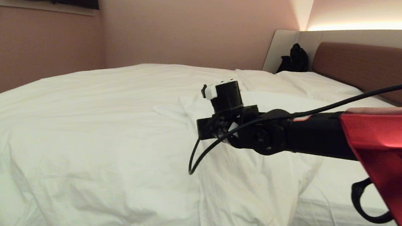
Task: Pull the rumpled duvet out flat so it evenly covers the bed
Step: Flatten the corners of the folded blanket
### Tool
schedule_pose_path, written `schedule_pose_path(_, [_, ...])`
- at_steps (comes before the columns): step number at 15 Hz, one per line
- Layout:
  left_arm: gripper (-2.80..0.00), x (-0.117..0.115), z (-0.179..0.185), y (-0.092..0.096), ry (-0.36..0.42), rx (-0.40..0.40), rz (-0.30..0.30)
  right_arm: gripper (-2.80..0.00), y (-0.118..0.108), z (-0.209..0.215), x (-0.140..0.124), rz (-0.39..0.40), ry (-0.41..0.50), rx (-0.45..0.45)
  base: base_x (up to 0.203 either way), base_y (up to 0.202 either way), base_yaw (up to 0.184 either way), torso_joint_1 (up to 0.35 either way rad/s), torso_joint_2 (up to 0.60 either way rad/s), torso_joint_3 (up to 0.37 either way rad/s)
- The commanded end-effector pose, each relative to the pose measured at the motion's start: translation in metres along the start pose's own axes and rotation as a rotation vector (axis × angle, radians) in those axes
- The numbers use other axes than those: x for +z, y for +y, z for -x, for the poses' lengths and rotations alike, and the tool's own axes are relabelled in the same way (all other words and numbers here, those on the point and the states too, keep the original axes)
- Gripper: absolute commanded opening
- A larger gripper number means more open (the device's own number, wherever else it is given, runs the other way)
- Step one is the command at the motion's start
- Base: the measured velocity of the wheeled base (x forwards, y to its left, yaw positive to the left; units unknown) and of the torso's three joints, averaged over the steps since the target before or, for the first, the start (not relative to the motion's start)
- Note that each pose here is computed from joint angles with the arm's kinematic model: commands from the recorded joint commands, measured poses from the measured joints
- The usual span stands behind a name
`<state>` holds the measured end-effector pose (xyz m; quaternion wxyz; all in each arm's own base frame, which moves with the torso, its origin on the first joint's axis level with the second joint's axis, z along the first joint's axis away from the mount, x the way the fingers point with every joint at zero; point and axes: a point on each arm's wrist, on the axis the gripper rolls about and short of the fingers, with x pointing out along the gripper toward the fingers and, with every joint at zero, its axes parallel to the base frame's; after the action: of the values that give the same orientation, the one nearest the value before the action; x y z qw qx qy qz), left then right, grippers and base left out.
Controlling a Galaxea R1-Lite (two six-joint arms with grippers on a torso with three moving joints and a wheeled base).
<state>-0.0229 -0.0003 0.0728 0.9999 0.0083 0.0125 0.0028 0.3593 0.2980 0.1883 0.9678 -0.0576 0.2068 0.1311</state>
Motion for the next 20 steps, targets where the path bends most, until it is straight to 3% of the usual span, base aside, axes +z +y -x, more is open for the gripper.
schedule_pose_path(1, [-2.8,0.0,0.0,0.0,0.001,0.0,0.0,-2.8,0.006,-0.045,-0.028,0.023,0.053,-0.024,0.0,0.0,0.0,0.0,0.0,0.0])
schedule_pose_path(7, [-2.8,0.0,0.0,0.0,0.001,0.002,0.0,-2.8,0.005,-0.066,-0.042,0.096,0.049,-0.033,0.0,0.0,0.0,0.0,0.0,0.0])
schedule_pose_path(14, [-2.8,0.0,0.0,0.0,0.001,0.0,0.0,-2.8,0.004,-0.066,-0.041,0.104,0.047,-0.034,0.0,0.0,0.0,0.0,0.0,0.0])
schedule_pose_path(15, [-2.8,0.0,0.0,0.0,0.001,0.0,0.0,0.0,0.004,-0.065,-0.04,0.112,0.046,-0.036,0.0,0.0,0.0,0.0,0.0,0.0])
schedule_pose_path(20, [-2.8,0.0,0.0,0.0,0.001,0.0,0.0,0.0,0.004,-0.065,-0.042,0.123,0.054,-0.041,0.0,0.0,0.0,0.0,0.0,0.0])
